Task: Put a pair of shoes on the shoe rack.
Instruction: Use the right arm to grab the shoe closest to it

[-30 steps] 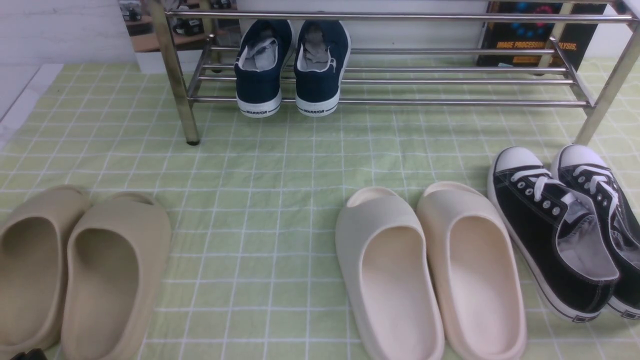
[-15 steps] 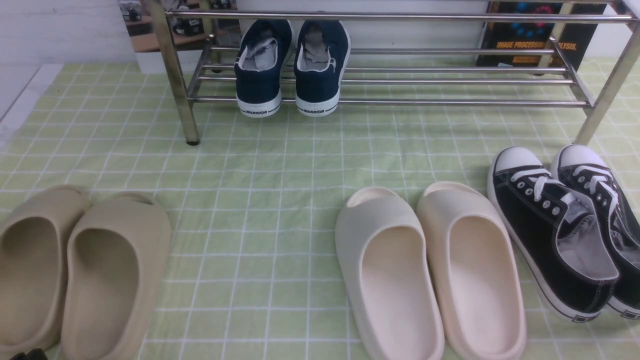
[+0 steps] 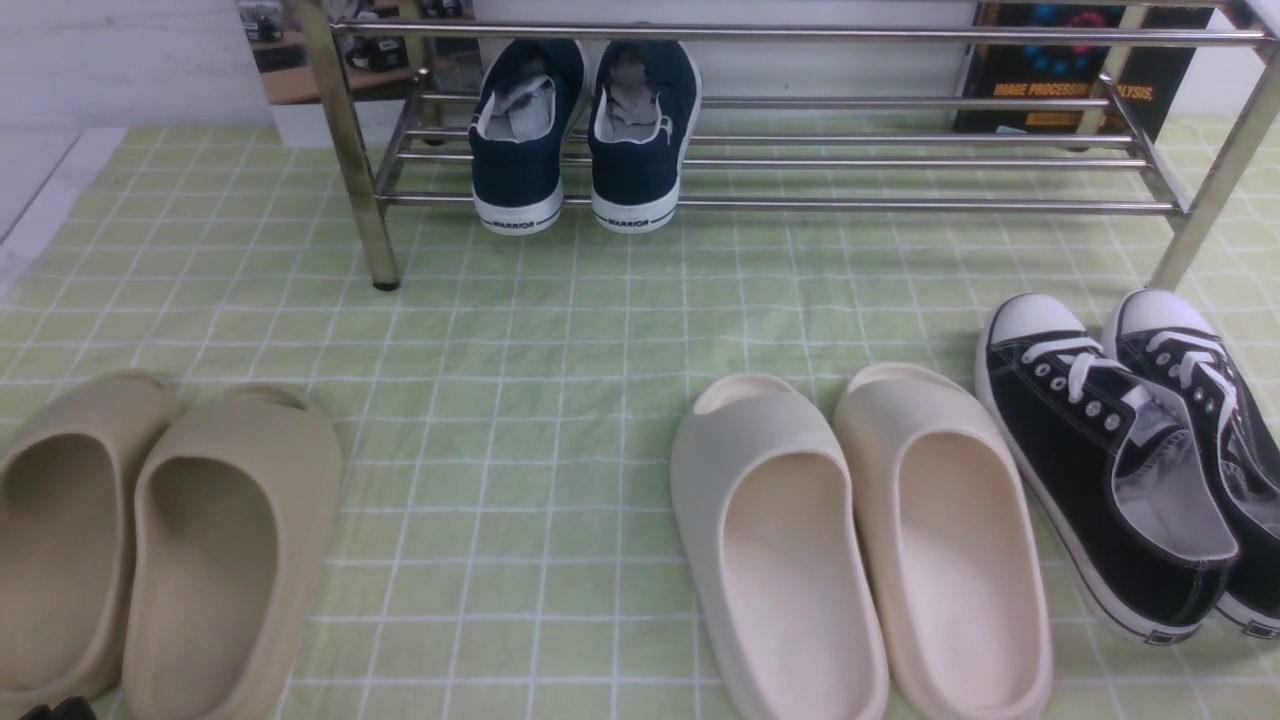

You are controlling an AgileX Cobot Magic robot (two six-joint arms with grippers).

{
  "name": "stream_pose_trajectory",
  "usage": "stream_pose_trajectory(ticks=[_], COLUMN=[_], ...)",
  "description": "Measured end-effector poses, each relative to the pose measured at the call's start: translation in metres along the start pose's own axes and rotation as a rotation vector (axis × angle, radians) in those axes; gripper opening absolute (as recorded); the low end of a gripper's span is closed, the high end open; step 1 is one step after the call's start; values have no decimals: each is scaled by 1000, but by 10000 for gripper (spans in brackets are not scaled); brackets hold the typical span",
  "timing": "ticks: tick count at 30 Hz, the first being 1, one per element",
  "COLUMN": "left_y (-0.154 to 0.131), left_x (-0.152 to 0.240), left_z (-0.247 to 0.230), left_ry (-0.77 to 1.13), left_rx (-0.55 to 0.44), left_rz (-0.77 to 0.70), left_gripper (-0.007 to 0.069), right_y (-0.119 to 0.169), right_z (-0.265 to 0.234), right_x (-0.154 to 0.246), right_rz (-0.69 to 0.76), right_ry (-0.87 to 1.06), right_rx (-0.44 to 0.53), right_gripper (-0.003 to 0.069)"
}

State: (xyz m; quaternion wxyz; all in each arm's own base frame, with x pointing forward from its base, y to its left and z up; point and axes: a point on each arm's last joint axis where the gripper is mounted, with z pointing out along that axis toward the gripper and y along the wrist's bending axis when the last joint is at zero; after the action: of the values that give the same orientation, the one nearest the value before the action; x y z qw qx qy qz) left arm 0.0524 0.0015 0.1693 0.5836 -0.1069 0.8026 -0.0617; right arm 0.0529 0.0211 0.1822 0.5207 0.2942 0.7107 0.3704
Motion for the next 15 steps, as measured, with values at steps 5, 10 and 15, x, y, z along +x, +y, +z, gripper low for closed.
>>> stream_pose_trajectory(ticks=[5,10,15], left_y=[0,0,0], left_x=[0,0,0], left_z=[0,0,0], left_ry=[0,0,0], left_rx=[0,0,0], left_rz=[0,0,0], left_gripper=[134,134,138], right_y=[28,83,120], right_z=[-9,-10,10], right_x=[-14,-52,-91], right_rz=[-247,-597,-853], right_ry=[-13,54,311], right_rx=[-52,16,217], right_gripper=[158,-3,-3])
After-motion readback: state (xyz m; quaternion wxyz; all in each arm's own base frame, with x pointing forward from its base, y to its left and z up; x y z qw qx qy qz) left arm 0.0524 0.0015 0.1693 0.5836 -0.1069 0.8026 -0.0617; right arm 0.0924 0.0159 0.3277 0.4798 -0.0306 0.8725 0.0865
